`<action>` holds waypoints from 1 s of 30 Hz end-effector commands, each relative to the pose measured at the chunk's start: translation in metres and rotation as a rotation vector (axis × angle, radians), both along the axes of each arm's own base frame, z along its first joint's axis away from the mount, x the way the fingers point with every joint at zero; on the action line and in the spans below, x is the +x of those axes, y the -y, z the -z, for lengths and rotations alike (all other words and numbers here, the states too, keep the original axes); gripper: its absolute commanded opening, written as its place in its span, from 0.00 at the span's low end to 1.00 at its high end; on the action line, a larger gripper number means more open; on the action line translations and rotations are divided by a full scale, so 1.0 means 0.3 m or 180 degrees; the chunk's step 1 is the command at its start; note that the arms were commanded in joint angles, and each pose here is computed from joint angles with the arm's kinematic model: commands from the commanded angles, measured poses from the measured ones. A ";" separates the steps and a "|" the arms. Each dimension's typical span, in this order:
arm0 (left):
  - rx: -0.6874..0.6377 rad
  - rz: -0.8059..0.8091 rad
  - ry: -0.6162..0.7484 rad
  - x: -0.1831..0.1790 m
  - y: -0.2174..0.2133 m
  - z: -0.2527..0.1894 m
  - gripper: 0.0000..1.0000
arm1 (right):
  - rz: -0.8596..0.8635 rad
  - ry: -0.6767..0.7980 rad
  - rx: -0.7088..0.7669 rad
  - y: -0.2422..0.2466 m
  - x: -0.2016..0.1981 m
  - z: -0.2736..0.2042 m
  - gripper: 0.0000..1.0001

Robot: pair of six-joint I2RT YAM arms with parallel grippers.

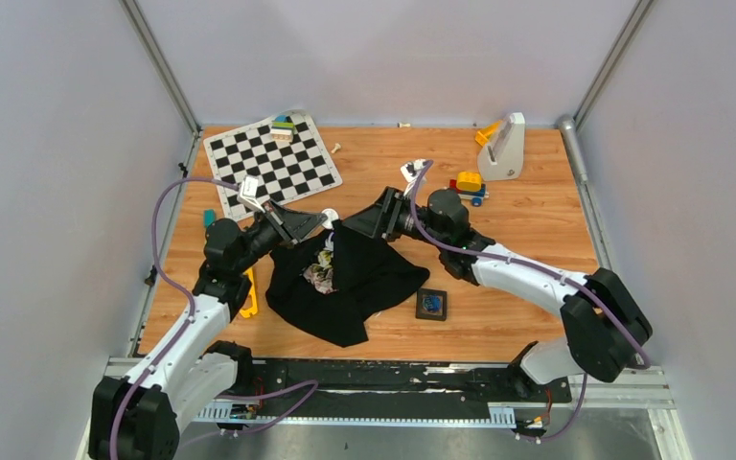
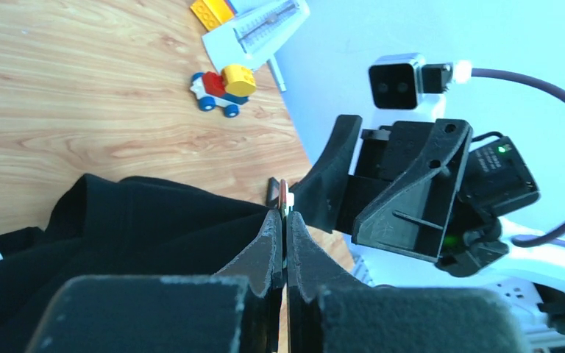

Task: Remove the brooch from the garment

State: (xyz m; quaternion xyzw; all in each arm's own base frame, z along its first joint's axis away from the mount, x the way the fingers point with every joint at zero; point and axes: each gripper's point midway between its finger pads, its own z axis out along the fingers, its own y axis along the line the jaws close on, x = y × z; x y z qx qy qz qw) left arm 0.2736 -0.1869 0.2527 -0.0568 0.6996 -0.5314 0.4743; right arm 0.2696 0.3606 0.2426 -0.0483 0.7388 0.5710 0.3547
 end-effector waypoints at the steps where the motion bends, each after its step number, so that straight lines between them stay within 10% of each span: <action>1: -0.0465 0.0194 0.0368 -0.046 0.020 -0.143 0.00 | -0.0423 0.0073 0.0608 -0.064 -0.034 -0.141 0.58; 12: -0.0505 0.0340 0.0555 -0.076 0.031 -0.162 0.00 | -0.0625 -0.0173 0.0805 -0.108 -0.022 -0.116 0.33; 30: -0.0426 0.0464 0.0598 -0.102 0.042 -0.150 0.00 | -0.0770 -0.0210 0.0947 -0.115 -0.028 -0.128 0.30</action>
